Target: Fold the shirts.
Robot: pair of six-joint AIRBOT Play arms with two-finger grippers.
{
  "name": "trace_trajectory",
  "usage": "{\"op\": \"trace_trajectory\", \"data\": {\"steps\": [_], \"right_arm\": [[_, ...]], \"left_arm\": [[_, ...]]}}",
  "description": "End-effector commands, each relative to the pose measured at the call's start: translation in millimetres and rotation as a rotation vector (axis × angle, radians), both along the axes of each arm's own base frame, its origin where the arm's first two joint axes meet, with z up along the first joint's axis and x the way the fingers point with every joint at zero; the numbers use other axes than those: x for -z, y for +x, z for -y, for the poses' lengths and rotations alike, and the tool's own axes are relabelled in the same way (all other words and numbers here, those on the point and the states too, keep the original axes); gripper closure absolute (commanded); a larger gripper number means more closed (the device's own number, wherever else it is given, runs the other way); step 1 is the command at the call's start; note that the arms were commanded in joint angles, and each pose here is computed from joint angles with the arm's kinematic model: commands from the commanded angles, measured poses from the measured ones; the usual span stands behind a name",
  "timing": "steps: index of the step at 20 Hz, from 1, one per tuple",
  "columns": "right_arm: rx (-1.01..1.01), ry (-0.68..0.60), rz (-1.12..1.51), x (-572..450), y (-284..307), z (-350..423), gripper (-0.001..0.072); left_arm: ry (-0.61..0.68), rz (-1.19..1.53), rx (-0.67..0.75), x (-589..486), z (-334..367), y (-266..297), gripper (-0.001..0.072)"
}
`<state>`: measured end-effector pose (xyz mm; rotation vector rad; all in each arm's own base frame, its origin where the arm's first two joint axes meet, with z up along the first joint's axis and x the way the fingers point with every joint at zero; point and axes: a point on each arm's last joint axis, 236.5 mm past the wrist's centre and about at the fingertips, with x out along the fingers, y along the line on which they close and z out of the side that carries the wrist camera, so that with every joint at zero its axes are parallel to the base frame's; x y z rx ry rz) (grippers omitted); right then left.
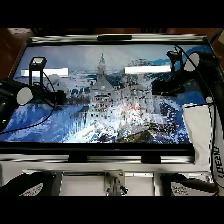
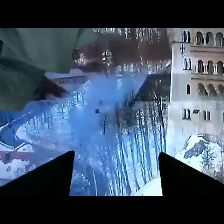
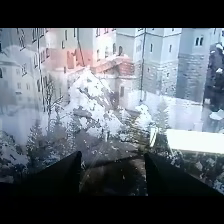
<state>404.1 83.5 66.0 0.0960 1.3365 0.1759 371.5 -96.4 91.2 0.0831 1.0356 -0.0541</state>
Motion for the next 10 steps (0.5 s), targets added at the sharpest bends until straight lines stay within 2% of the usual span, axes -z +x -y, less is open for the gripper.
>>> {"op": "trace_trajectory", "data": {"steps": [1, 6, 10], "right_arm": [[0.001, 0.003, 0.007, -1, 2, -1, 0.0206], [-0.004, 0.092, 0.016, -6, 4, -21, 0.0206], [-0.011, 0.161, 0.008, -10, 1, -37, 0.0207]], "left_arm": [[0.027, 0.078, -0.011, -5, -15, 32, 0.0024], [0.031, 0.003, -0.304, 24, -129, 105, 0.0018], [-0.019, -0.099, -0.417, 73, -171, 128, 0.0019]]}}
